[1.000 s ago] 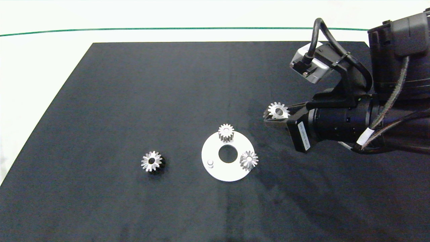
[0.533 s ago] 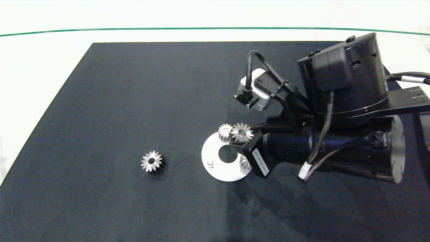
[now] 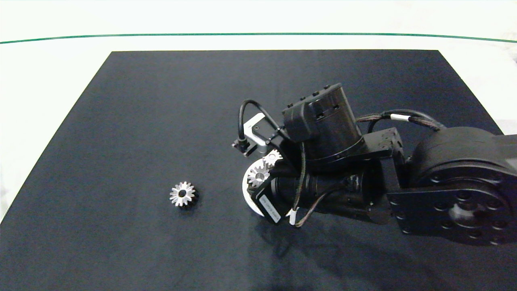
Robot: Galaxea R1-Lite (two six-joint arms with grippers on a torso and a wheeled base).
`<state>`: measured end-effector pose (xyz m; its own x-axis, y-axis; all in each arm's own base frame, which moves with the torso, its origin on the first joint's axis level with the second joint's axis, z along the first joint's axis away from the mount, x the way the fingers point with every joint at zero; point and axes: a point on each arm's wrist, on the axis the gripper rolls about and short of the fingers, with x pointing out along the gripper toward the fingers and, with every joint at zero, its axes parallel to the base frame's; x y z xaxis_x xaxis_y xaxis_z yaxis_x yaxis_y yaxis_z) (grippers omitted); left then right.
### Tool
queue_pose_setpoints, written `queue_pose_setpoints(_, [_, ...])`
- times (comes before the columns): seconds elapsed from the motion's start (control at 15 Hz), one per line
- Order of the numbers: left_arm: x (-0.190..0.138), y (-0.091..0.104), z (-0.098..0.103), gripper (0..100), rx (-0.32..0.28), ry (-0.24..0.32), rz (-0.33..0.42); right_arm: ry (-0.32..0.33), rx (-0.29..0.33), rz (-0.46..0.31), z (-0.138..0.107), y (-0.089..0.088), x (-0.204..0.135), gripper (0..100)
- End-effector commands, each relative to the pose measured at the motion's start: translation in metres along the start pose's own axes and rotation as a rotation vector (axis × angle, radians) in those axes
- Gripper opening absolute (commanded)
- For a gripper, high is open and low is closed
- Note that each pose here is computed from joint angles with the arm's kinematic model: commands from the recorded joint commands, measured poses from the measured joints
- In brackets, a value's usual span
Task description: Remove an incorrectly installed larger gear and replace it with the correct smaller gear
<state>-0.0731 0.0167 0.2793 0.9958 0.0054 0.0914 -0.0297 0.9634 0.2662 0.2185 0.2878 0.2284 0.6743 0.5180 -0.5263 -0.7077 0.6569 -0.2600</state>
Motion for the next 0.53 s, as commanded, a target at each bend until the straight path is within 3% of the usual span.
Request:
queue_pose_setpoints(0.07, [-0.001,0.0,-0.001,100,0.001,0.001,0.0,0.056,-0.018,0.02,-0.009,0.014,0.026,22])
queue_pose_setpoints(0.53, [-0.004,0.0,-0.004,100,0.0,-0.005,0.0,0.094,-0.026,-0.006,-0.015,0.017,0.042,22])
